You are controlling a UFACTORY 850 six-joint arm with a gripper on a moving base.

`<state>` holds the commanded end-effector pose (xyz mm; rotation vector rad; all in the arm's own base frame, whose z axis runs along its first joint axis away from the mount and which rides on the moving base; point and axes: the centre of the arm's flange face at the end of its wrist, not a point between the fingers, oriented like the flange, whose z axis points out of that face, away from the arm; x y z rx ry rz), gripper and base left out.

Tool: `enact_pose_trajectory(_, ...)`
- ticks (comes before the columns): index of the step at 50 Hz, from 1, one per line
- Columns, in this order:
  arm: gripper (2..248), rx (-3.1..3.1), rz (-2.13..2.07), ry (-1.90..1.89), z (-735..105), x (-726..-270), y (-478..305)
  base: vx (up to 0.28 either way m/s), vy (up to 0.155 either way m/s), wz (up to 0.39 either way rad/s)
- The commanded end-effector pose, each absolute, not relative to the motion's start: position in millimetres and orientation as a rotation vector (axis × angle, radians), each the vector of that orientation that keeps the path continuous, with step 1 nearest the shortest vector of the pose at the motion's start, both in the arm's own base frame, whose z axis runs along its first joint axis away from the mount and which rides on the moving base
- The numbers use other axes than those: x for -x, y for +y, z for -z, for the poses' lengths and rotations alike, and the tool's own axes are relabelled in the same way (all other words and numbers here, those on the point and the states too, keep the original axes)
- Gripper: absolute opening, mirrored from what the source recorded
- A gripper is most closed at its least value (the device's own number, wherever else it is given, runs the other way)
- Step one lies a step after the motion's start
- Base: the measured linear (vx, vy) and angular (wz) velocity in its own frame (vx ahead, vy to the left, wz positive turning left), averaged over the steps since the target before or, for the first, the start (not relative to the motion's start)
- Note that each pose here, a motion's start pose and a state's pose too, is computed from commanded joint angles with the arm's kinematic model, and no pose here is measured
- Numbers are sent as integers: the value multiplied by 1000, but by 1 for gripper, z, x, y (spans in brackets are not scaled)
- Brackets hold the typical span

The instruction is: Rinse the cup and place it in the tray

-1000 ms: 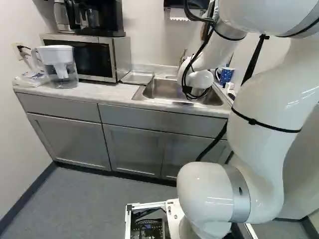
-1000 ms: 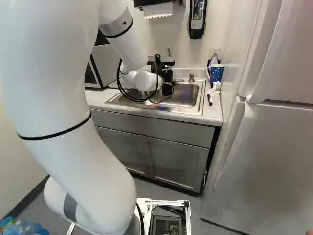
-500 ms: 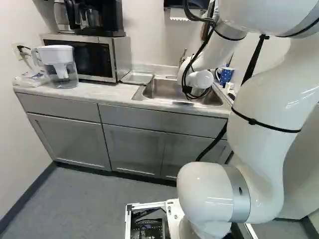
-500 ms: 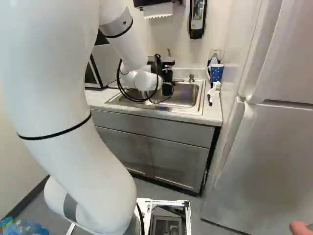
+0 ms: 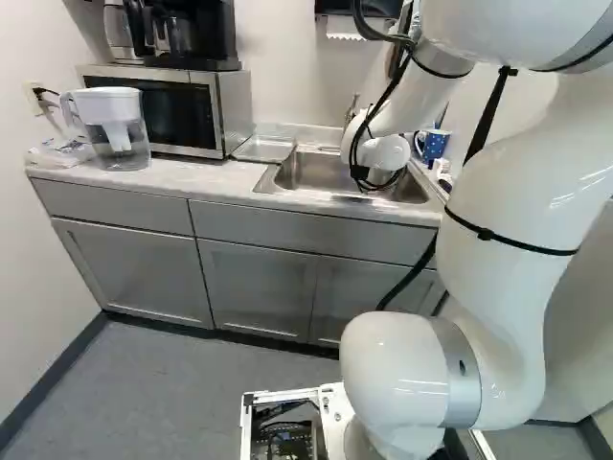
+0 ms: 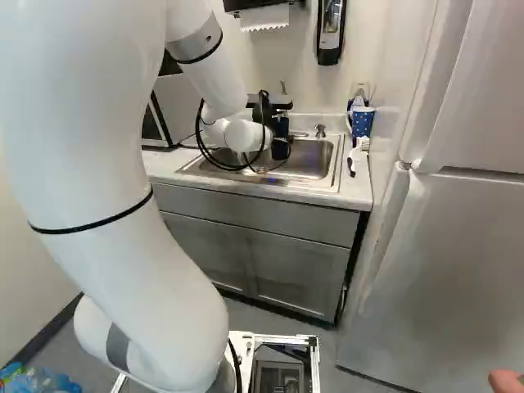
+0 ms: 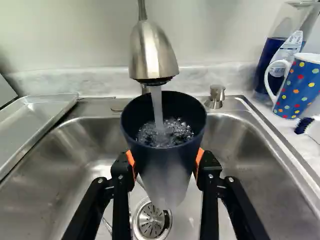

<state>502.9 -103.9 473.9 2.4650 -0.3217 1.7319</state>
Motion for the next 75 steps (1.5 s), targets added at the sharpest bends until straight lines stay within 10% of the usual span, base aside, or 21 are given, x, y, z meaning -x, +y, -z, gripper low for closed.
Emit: enact_pose_trajectory(75,125,-2544,-1809,-122,-481,-512,-20,0,0,0)
